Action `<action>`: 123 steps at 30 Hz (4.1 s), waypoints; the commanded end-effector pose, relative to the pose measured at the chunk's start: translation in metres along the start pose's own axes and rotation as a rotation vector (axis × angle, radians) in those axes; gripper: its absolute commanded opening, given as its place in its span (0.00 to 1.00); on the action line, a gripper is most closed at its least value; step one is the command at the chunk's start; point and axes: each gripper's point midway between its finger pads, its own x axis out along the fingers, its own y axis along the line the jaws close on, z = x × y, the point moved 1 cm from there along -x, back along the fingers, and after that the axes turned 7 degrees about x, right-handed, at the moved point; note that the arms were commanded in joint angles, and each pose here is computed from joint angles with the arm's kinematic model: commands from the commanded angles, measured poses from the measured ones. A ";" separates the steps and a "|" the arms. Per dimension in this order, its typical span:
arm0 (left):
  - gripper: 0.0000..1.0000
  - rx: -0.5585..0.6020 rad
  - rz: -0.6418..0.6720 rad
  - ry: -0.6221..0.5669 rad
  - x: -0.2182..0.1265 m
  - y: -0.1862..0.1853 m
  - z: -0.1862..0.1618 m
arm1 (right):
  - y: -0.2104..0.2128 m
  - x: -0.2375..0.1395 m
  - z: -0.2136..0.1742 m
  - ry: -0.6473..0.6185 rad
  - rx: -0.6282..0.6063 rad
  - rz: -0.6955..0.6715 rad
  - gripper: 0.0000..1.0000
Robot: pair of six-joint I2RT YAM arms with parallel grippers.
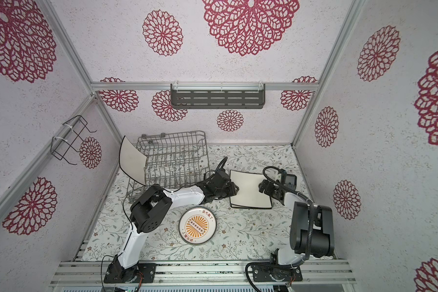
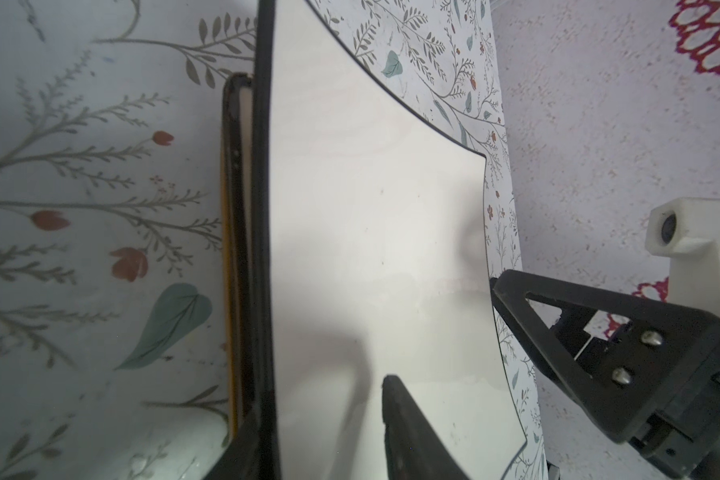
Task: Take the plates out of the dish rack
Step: 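Lower the cream plate onto the flowered plate while the right gripper steadies it, then press the cream plate flat onto the stack with both grippers, then open both grippers and lift them off the cream plate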
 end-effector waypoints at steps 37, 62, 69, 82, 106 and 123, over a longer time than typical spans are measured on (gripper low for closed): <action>0.37 0.119 0.121 0.002 -0.022 0.006 0.008 | 0.012 0.009 0.010 -0.003 -0.025 0.075 0.88; 0.24 0.186 0.126 0.002 -0.027 -0.006 0.010 | 0.010 0.008 0.012 -0.004 -0.035 0.052 0.87; 0.21 0.203 0.122 0.008 -0.025 -0.010 0.010 | 0.007 0.007 0.013 -0.007 -0.038 0.035 0.87; 0.19 0.221 0.113 0.013 -0.024 -0.017 0.007 | 0.006 0.006 0.013 -0.009 -0.041 0.023 0.87; 0.37 0.305 0.164 -0.049 -0.067 -0.031 0.035 | 0.015 -0.015 0.026 -0.086 -0.083 0.028 0.88; 0.73 0.588 0.440 -0.364 -0.296 -0.041 0.174 | 0.107 -0.102 0.061 -0.312 -0.261 0.201 0.89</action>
